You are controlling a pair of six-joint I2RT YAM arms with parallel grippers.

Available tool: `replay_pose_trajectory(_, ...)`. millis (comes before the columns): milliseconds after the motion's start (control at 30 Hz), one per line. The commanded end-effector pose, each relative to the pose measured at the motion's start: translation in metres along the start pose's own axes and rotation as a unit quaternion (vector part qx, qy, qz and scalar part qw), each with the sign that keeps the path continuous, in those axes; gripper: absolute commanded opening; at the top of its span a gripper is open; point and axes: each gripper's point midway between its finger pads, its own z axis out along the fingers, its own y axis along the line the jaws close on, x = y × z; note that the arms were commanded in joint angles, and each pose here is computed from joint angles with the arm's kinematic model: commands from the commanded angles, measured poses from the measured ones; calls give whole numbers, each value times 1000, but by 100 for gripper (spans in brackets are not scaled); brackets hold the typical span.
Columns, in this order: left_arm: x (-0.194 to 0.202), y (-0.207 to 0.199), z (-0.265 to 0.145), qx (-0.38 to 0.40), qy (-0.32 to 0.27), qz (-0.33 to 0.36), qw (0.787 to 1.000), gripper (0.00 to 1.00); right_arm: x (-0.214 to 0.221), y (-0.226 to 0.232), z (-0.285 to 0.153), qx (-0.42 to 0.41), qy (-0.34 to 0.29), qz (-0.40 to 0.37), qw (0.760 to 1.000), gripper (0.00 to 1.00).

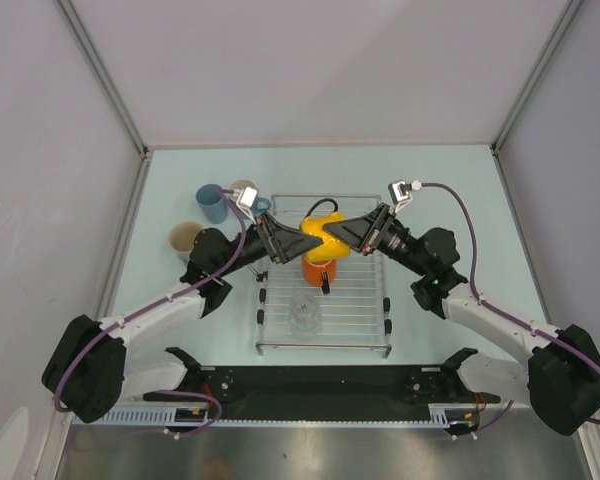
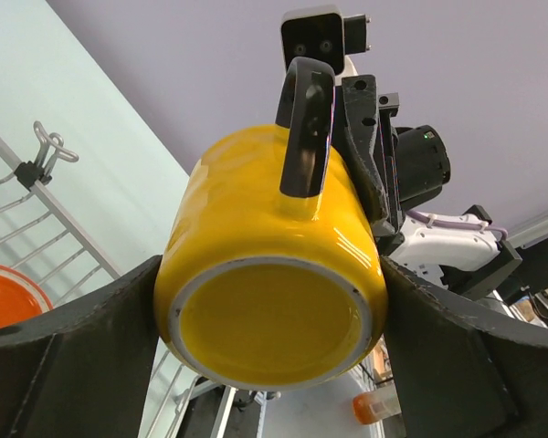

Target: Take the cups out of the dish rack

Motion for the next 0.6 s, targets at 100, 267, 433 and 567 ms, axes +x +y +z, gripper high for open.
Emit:
replay_pose_trajectory(100, -14, -33, 3, 40, -10, 16, 999, 0, 2, 27, 0, -39, 13, -67, 997, 0)
replay_pose_trajectory(267, -21, -33, 6, 31, -11, 20, 999, 0, 5, 34, -7, -37, 20, -78, 996, 0)
replay_pose_trajectory(433, -24, -20, 10, 0, -5, 14, 1000, 3, 7, 33, -14, -22, 22, -84, 996, 0)
replay_pose_trajectory(567, -23, -13, 10, -13, -1, 8, 1000, 58, 0, 30, -22, 6, 3, -100, 995, 0)
